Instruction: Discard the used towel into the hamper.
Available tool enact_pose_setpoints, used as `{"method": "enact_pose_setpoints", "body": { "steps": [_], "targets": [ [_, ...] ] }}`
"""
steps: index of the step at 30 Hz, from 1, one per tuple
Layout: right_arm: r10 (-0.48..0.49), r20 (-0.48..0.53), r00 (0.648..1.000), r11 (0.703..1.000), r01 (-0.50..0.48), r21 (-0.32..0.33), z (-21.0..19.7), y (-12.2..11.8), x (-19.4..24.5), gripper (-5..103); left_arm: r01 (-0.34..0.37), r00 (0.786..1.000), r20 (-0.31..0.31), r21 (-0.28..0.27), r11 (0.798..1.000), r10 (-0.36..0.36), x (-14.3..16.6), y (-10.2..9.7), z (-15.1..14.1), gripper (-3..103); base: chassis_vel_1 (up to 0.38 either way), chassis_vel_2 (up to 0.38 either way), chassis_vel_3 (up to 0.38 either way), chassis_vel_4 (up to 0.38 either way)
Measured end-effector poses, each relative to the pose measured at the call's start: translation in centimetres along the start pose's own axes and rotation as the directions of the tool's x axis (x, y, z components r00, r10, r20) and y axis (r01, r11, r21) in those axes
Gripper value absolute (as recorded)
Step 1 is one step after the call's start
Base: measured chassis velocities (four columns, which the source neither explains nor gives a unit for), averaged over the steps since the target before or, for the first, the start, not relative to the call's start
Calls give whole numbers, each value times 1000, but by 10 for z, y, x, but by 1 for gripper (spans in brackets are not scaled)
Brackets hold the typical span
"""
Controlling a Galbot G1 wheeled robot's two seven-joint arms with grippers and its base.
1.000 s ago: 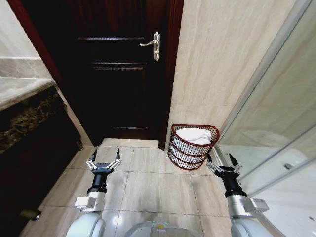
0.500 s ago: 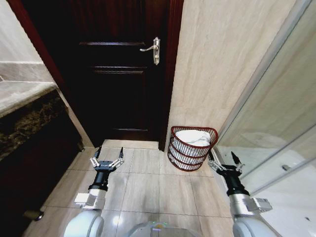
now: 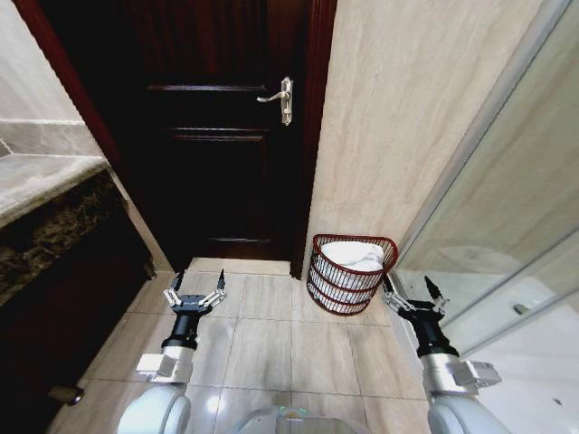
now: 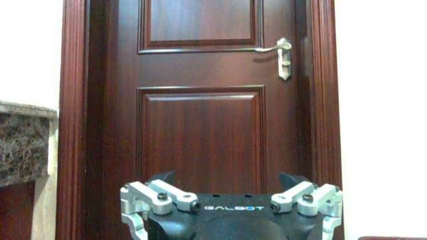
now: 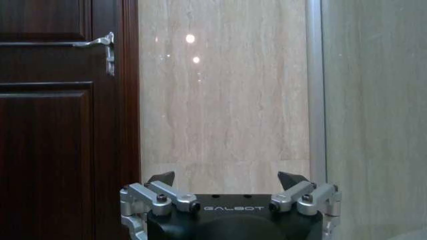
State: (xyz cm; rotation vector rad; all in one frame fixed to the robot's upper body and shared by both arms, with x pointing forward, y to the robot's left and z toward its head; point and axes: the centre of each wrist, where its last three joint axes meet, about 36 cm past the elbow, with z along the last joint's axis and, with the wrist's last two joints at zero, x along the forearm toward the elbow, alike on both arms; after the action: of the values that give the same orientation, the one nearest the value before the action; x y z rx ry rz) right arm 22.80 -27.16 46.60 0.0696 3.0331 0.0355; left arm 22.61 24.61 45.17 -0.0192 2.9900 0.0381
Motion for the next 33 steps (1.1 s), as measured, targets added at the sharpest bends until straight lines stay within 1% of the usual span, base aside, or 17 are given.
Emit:
{"method": "enact_pose_setpoints", "body": {
  "steps": [16,25,33],
  "targets": [
    [-4,4,1000,1000,4,5,1,-4,1,100,-2,1000,2,-4,1000,2,1,-1,-1,100,0,0,0,0],
    [-10,-4,1000,1000,10,-4,4,-5,2,100,2,1000,-5,-5,1000,-2,1,0,2,100,0,0,0,0],
    [-24,-8,1000,1000,24,-9,7,-4,2,100,3,1000,-9,-9,1000,-3,0,4,5,100,0,0,0,0]
  ]
}}
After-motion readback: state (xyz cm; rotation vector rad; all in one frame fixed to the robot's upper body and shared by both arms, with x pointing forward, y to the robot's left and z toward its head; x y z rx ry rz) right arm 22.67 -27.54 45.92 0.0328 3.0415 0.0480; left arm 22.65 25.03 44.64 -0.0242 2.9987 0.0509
